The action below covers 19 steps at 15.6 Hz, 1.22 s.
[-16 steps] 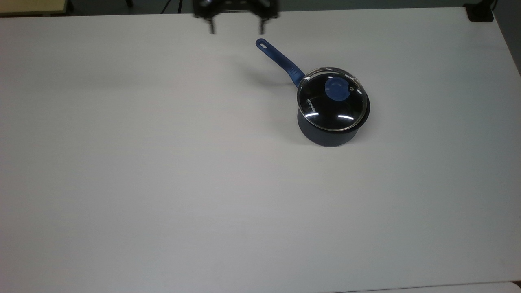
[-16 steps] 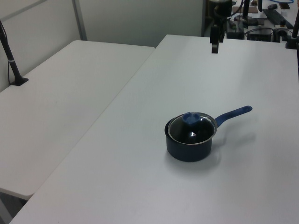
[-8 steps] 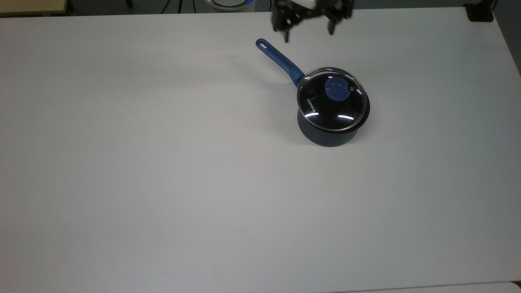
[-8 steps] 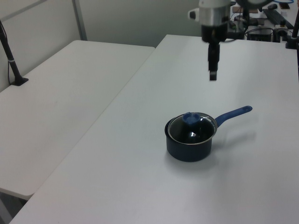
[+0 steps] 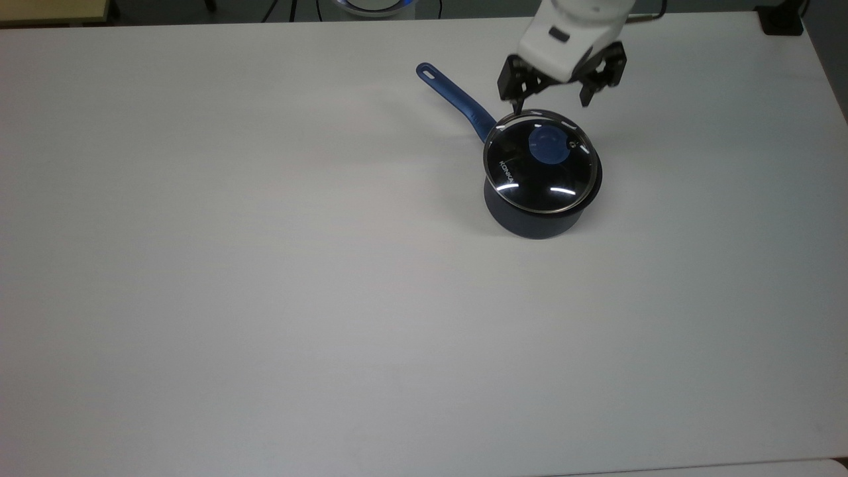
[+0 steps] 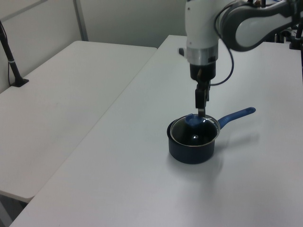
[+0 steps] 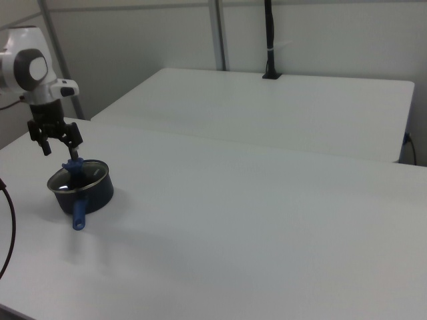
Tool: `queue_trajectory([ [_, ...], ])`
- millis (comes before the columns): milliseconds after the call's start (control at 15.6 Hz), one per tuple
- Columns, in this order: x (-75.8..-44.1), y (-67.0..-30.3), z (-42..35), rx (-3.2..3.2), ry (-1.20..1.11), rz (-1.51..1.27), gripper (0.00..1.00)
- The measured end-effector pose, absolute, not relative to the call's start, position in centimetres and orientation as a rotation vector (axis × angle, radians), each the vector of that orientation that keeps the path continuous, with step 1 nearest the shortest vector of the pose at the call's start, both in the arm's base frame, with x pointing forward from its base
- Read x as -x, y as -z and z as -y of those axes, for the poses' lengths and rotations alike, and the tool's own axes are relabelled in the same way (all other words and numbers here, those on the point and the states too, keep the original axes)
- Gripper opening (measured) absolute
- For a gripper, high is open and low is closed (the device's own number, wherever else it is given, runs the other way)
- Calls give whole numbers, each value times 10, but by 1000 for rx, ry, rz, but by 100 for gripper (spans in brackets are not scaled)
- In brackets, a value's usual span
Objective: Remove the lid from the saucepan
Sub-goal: 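Lower the open gripper onto the blue knob of the glass lid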
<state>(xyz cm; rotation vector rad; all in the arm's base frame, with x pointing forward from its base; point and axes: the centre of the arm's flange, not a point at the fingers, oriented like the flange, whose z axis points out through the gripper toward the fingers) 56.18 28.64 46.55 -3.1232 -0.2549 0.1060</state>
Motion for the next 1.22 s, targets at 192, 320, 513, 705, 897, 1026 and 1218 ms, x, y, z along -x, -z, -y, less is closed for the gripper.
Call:
queue_trajectory([
  [192,-571,-445,-290,3123,-99,253,100],
  [320,-573,-435,-294,3128,-96,265,100],
  [513,-577,-426,-300,3122,-63,272,96],
  [705,-581,-414,-302,3126,-55,275,93],
  [897,-583,-408,-301,3145,-50,287,66],
  [1026,-584,-408,-300,3146,-49,286,52],
  [1218,-587,-412,-298,3145,-35,279,46],
])
